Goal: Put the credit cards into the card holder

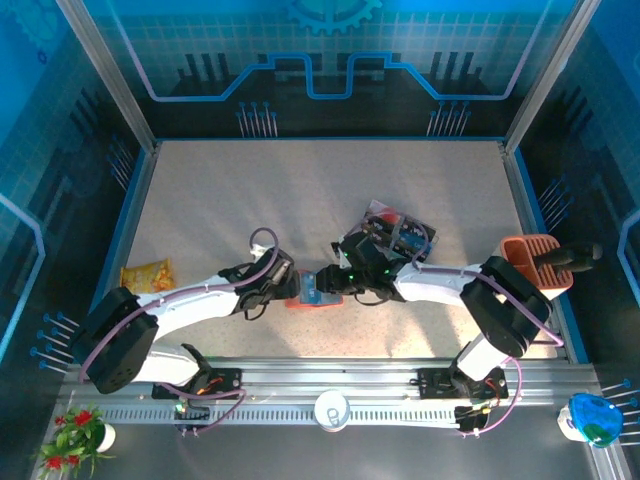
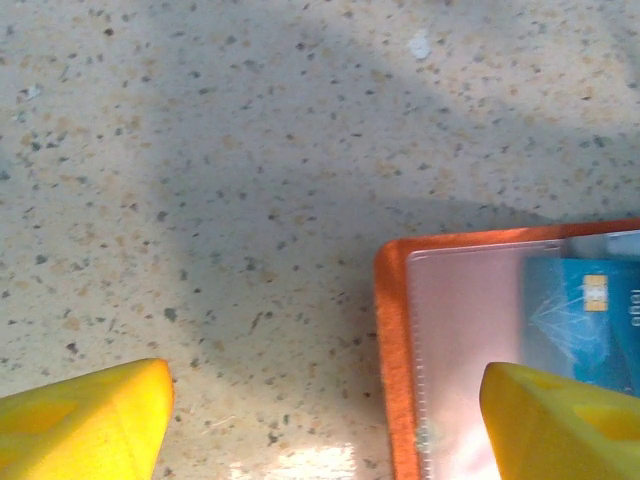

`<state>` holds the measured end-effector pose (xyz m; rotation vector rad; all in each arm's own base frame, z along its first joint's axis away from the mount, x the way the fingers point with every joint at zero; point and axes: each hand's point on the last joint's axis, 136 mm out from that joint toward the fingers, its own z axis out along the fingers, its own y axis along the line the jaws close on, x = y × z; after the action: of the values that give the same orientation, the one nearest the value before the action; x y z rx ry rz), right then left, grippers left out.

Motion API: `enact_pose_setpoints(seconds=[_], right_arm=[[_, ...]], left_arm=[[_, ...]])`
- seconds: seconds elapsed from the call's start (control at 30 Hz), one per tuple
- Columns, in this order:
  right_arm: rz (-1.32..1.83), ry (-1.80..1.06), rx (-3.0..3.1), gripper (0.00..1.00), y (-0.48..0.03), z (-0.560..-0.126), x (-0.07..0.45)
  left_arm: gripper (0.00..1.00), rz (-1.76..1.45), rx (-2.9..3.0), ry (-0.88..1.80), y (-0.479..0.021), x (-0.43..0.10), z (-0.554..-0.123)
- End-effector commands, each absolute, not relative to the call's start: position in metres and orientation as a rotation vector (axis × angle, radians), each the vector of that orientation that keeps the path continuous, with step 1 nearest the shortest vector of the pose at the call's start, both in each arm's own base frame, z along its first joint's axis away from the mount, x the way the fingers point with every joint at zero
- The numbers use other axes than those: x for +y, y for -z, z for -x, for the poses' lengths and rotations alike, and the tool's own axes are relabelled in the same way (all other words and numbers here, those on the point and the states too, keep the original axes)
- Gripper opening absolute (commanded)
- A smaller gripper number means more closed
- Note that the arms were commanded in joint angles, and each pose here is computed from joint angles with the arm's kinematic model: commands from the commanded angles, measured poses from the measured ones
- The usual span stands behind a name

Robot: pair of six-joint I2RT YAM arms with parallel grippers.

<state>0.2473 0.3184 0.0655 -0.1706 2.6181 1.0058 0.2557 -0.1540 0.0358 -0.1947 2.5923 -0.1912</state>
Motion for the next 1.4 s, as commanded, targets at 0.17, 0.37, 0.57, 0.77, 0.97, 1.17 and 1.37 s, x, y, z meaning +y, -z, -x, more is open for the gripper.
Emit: enact_pose_setpoints(seconds=[0.17, 0.37, 0.57, 0.77, 0.97, 1.17, 1.37], right_arm=[[0.368, -0.854, 2.634, 0.21, -0.073, -0.254, 0.322], [0.428, -0.796, 2.666, 0.12, -0.058, -0.256, 0.332], [0.442, -0.736, 2.700, 0.07, -0.043, -0.260, 0.331], [0.453, -0.707, 2.739, 0.05, -0.026, -0.258, 0.333], [0.489, -0.738, 2.755, 0.04, -0.021, -0.253, 0.352], [0.523, -0.790, 2.760, 0.03, -0.022, -0.247, 0.369], [0.498, -0.829, 2.711, 0.03, -0.044, -0.249, 0.365]], left_arm=[[0.81, 0.262, 2.660, 0.109, -0.012, -0.134, -0.240], [0.81, 0.262, 2.670, 0.080, -0.005, -0.130, -0.239], [0.81, 0.251, 2.679, 0.072, 0.000, -0.131, -0.240], [0.81, 0.246, 2.684, 0.076, 0.002, -0.132, -0.240], [0.81, 0.240, 2.684, 0.085, 0.002, -0.134, -0.240], [0.81, 0.240, 2.675, 0.096, -0.003, -0.136, -0.243], [0.81, 0.249, 2.640, 0.133, -0.022, -0.139, -0.248]])
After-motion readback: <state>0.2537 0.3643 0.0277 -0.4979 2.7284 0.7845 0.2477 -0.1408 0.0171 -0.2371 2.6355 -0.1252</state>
